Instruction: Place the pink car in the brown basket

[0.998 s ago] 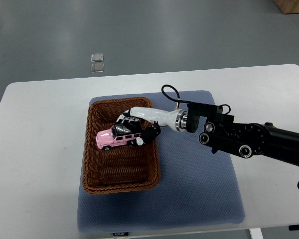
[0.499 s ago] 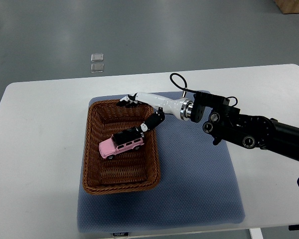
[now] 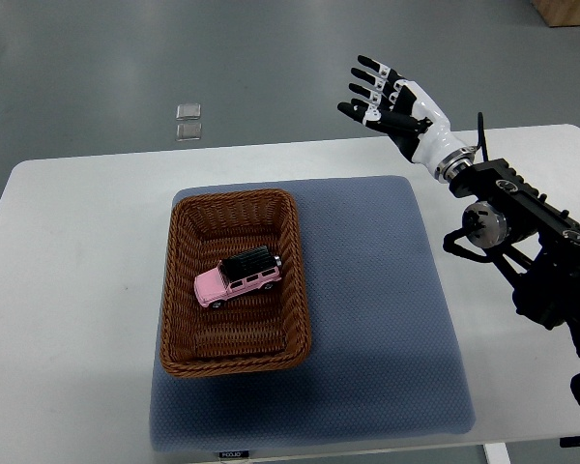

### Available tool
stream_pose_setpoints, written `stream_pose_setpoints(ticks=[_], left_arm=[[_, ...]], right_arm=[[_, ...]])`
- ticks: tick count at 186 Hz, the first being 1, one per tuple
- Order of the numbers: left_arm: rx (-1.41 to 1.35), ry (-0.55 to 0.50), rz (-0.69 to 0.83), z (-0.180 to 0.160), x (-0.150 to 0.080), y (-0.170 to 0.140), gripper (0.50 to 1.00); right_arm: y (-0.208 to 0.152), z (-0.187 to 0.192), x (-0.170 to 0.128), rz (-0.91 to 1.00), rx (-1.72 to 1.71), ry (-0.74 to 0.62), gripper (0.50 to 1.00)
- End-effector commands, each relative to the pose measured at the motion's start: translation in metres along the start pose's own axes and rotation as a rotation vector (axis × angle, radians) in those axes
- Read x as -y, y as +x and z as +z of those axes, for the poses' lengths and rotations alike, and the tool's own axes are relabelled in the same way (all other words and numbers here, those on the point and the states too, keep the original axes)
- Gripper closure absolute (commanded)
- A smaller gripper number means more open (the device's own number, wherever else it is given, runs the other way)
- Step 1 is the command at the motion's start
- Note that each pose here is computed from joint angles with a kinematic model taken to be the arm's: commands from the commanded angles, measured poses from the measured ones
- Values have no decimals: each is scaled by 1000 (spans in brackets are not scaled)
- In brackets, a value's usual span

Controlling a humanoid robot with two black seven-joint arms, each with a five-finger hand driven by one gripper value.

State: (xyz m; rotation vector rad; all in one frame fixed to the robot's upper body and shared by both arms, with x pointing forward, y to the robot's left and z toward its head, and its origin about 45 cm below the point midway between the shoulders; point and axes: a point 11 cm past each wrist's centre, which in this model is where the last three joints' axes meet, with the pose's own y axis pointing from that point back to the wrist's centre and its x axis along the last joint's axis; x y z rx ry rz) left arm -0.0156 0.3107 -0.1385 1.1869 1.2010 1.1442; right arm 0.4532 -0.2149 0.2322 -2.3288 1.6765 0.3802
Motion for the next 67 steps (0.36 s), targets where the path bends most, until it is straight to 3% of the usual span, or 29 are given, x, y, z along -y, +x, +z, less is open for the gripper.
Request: stream_pose_setpoints(ticks=[1, 67], left_arm=[[1, -1, -1, 0, 0, 0, 500], [1, 1, 2, 0, 0, 1, 500]], right_arm=[[15, 10, -10, 71, 175, 2, 589], [37, 23, -26, 181, 378, 53, 589]])
